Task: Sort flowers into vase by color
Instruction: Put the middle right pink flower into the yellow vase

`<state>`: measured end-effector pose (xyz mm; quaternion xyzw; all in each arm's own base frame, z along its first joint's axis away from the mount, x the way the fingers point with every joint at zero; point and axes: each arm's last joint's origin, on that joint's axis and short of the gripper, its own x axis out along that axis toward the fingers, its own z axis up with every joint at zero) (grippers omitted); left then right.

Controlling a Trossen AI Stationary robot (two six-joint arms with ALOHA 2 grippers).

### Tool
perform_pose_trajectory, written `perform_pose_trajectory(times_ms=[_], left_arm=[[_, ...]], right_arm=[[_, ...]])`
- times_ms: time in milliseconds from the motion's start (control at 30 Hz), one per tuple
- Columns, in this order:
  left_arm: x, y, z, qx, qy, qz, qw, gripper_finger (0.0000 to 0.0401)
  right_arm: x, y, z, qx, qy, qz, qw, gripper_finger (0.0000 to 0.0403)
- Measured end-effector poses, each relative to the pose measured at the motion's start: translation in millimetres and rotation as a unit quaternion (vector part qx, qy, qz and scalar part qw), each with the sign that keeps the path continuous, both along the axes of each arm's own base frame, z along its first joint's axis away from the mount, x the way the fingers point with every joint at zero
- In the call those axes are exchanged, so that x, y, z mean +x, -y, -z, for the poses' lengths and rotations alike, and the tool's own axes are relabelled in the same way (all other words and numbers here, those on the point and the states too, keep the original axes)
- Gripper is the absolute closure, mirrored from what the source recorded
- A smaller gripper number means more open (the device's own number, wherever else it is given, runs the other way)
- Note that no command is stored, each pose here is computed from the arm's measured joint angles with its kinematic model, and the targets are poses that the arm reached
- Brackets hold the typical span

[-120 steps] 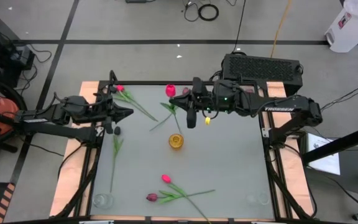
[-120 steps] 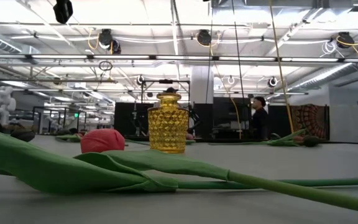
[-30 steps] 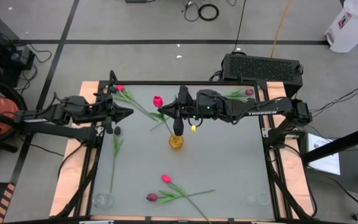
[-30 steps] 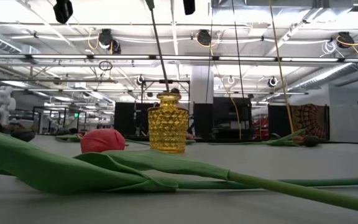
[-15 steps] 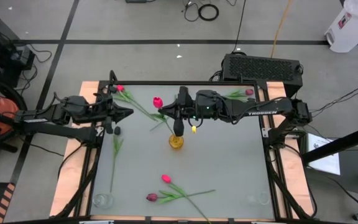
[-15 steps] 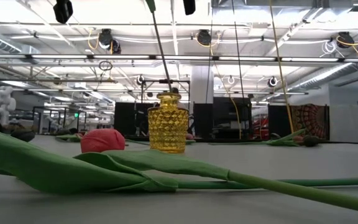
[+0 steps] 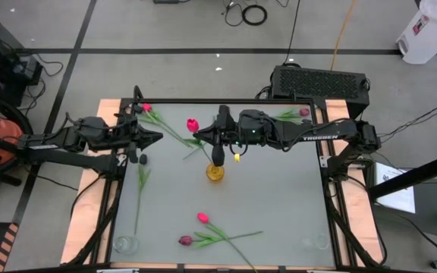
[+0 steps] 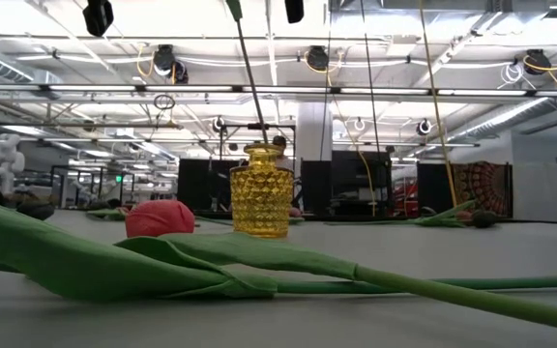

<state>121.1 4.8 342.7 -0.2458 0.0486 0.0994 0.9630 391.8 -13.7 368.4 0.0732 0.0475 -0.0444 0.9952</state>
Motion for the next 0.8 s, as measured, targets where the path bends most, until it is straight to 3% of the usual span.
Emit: perform_pose_trajectory(times_ms=[800], left_arm=[[0,0,0,0.0,0.0,0.0,1.0,0.0375]], right_arm=[[9,0,23,0.0,-0.063,0.0,0.998,0.0403]])
